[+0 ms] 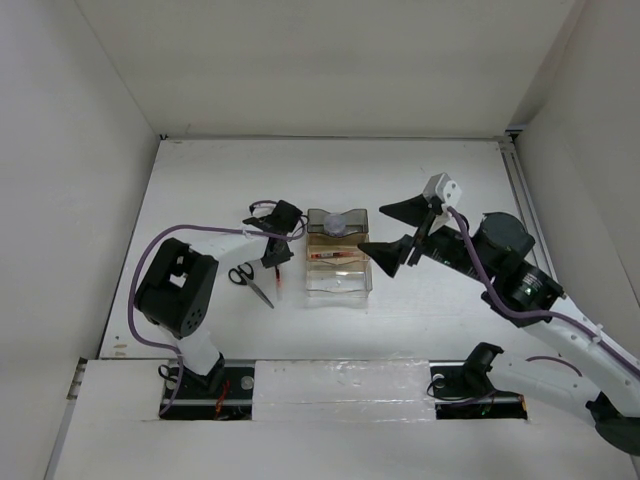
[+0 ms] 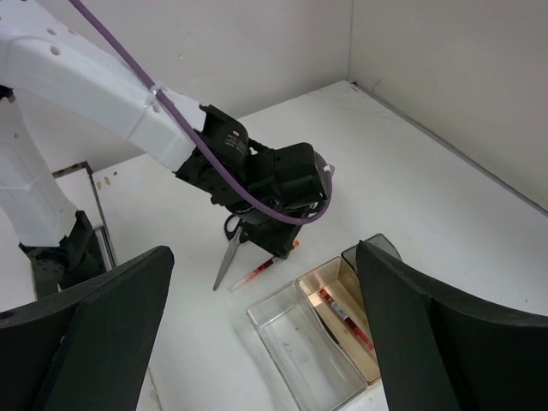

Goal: Sort the stationery into containers
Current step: Pick up the pen from the center of the board, then place the pen in the storage box.

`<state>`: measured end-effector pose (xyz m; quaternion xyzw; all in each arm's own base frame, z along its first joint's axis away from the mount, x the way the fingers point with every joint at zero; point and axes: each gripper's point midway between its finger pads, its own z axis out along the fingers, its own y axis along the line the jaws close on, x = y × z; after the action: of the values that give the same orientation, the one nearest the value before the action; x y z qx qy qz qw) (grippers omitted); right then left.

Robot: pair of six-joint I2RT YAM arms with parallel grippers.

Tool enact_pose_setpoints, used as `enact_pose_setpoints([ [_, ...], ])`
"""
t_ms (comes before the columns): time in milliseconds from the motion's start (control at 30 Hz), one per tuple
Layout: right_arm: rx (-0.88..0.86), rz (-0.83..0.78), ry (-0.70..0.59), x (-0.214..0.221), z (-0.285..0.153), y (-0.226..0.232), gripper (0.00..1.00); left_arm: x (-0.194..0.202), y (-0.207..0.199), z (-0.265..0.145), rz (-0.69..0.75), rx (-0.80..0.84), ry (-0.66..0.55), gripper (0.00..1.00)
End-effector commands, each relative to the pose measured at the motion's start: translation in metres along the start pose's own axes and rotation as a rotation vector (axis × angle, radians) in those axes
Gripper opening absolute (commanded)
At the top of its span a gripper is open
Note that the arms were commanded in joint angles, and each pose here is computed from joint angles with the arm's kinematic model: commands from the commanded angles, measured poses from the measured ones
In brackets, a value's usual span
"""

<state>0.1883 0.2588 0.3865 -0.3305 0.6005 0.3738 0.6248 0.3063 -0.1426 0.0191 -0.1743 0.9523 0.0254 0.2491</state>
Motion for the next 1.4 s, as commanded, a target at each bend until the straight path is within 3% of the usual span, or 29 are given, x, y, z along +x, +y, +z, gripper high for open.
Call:
enact_pose_setpoints([
  [0, -0.021, 0.003, -0.070, -0.020, -0.005, 0.007, 0.93, 0.013, 0.012, 0.009, -0.007, -0.051, 0.031, 0.10],
  [67, -0.012, 0.003, -0.071, -0.020, -0.005, 0.006, 0.92, 0.011, 0.013, 0.009, -0.016, -0.057, 0.024, 0.00],
  [267, -0.010, 0.016, -0.061, -0.017, -0.005, 0.007, 0.92, -0.017, 0.018, -0.012, -0.067, -0.090, -0.071, 0.00],
  [633, 0.053, 0.013, -0.092, -0.029, -0.013, -0.002, 0.92, -0.095, 0.024, -0.108, -0.214, -0.046, -0.303, 0.00],
  [933, 0.218, 0.054, -0.139, -0.039, -0.025, -0.028, 0.92, -0.111, -0.047, -0.188, -0.362, 0.301, -0.390, 0.00],
  [1000, 0.245, 0.067, -0.154, -0.043, -0.029, -0.031, 0.92, -0.117, -0.061, -0.200, -0.416, 0.314, -0.427, 0.00],
  [1233, 0.435, 0.169, -0.235, -0.057, -0.062, -0.056, 0.92, -0.091, -0.097, -0.174, -0.607, 0.243, -0.340, 0.00],
  [1367, 0.454, 0.171, -0.259, -0.067, -0.073, -0.057, 0.92, -0.083, -0.126, -0.170, -0.670, 0.336, -0.338, 0.00],
])
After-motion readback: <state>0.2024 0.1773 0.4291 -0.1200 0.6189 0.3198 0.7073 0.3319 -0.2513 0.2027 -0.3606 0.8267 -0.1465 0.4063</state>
